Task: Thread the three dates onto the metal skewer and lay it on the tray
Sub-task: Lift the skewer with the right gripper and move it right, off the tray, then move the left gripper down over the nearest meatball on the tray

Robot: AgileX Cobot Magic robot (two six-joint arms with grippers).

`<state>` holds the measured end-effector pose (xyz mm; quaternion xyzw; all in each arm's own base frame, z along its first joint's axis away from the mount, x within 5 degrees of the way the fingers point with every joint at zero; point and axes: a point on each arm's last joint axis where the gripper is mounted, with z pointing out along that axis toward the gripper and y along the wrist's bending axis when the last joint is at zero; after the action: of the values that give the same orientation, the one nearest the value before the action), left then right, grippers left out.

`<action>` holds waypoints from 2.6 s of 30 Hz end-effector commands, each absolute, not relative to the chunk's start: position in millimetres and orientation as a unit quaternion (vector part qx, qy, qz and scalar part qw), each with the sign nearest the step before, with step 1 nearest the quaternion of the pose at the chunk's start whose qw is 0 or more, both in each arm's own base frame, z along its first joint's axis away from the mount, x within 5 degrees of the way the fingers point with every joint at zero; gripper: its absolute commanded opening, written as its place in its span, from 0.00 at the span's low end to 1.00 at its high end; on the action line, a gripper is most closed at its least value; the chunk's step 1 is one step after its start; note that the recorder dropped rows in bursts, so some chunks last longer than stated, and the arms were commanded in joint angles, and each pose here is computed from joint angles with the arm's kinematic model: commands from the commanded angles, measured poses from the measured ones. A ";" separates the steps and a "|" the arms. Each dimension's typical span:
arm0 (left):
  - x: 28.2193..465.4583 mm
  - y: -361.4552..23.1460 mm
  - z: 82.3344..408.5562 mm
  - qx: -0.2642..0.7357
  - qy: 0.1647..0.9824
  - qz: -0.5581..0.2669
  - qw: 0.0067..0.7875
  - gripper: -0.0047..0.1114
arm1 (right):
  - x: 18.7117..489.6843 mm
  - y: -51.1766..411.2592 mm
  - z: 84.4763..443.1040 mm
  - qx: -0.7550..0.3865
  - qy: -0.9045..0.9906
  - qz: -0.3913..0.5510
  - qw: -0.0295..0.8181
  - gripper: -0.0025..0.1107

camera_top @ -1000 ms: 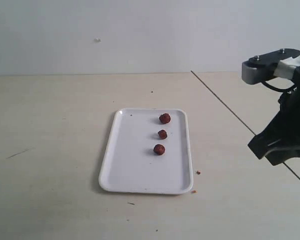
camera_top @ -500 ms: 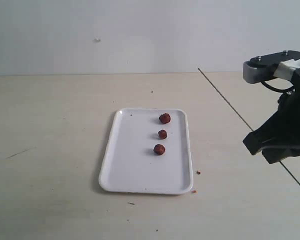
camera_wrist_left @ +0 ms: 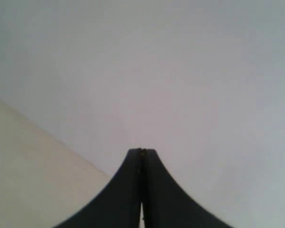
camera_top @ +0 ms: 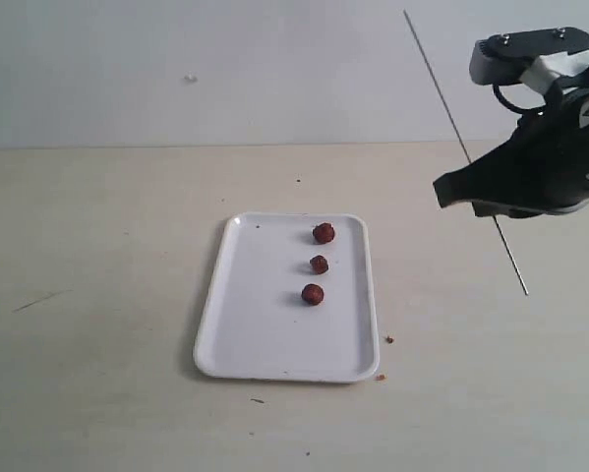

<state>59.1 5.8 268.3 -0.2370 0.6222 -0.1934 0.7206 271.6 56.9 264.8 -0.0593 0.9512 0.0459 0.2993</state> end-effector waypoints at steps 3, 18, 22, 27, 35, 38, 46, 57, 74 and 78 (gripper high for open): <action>127.3 6.4 330.3 -0.166 0.786 -0.108 0.586 0.04 | 284.5 35.2 250.1 -0.030 0.958 0.024 0.285 0.02; 329.9 -109.3 279.5 0.124 0.942 -0.210 0.232 0.04 | 288.7 35.4 232.4 -0.108 0.964 -0.002 0.244 0.02; 353.2 -154.4 263.5 0.171 0.953 -0.162 0.191 0.04 | 292.7 35.8 209.8 -0.111 0.976 -0.003 0.190 0.02; 366.8 -209.8 250.5 0.224 0.951 -0.145 0.158 0.18 | 298.4 36.9 181.6 -0.108 0.985 0.000 0.138 0.02; 375.8 -267.9 211.2 0.262 0.944 -0.147 0.135 0.51 | 302.9 36.0 158.5 -0.112 0.988 -0.007 0.104 0.02; 379.9 -278.5 195.4 0.258 0.947 -0.145 0.128 0.51 | 304.6 32.3 160.8 -0.106 0.988 -0.007 0.116 0.02; 377.9 -310.4 168.8 0.277 0.948 -0.105 0.117 0.51 | 306.6 19.5 164.5 -0.085 0.988 -0.010 0.129 0.02; 354.9 -338.5 150.7 0.242 0.963 -0.057 0.100 0.51 | 308.5 19.7 165.0 -0.085 0.987 -0.010 0.139 0.02; 354.0 -340.3 122.6 0.202 0.976 -0.044 0.074 0.51 | 308.5 19.7 165.0 -0.086 0.986 -0.010 0.139 0.02; 354.2 -340.4 121.9 0.190 0.978 -0.045 0.074 0.51 | 308.5 19.7 165.0 -0.086 0.986 -0.010 0.139 0.02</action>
<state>355.0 -338.5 119.2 0.1985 0.9765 -0.0445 0.0709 307.6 21.5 161.8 -0.0837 0.9880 -0.0070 0.1293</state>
